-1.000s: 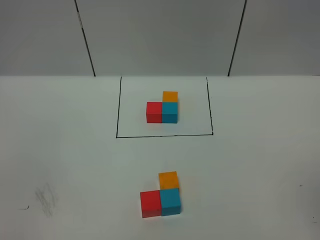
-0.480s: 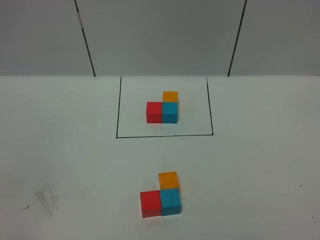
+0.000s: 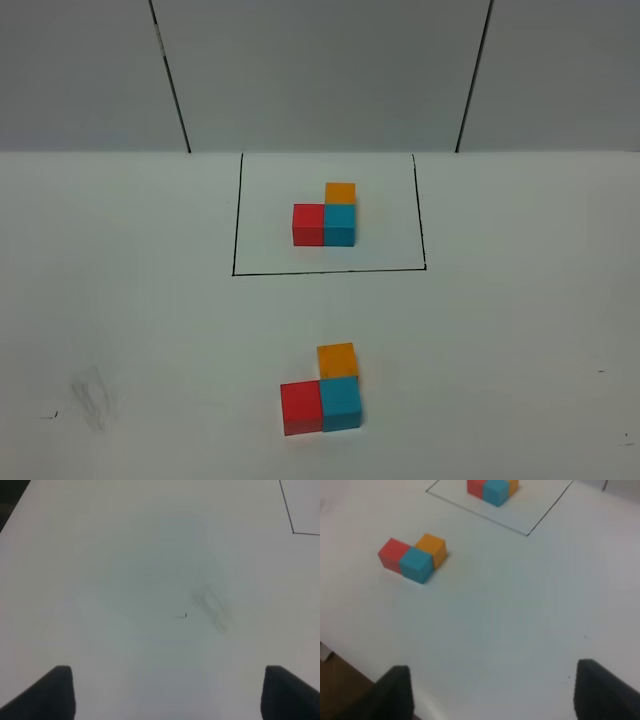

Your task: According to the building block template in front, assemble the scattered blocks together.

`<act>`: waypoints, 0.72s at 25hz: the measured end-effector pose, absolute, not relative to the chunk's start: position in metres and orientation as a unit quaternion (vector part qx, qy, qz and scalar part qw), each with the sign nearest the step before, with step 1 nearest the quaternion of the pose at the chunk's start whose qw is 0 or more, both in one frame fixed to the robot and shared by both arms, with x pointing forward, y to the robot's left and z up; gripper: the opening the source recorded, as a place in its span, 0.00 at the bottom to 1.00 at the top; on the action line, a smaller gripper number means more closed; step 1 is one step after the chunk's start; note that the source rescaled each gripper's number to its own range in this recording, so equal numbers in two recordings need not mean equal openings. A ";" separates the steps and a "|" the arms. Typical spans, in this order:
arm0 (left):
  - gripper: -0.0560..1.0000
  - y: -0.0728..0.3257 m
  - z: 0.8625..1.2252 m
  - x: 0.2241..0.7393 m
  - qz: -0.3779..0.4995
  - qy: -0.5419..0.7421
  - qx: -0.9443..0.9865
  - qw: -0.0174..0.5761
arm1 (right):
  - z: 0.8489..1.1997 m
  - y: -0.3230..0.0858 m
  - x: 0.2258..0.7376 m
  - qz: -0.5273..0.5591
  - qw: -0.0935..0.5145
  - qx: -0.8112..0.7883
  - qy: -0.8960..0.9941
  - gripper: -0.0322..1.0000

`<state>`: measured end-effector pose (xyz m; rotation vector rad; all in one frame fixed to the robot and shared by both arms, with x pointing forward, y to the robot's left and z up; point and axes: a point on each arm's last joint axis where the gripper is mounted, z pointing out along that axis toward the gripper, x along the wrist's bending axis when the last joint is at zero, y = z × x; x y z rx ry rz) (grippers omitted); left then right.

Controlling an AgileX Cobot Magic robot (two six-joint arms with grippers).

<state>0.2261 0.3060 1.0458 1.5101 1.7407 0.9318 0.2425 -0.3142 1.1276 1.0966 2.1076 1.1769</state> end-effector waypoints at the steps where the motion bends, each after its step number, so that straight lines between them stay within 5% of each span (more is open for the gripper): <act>1: 0.99 0.306 1.046 0.226 0.355 0.663 0.575 0.322 | 1.123 -0.312 0.243 0.426 0.237 0.405 0.773 0.53; 18: 0.99 0.306 1.046 0.226 0.355 0.663 0.575 0.322 | 1.083 -0.309 0.237 0.454 0.308 0.483 0.683 0.47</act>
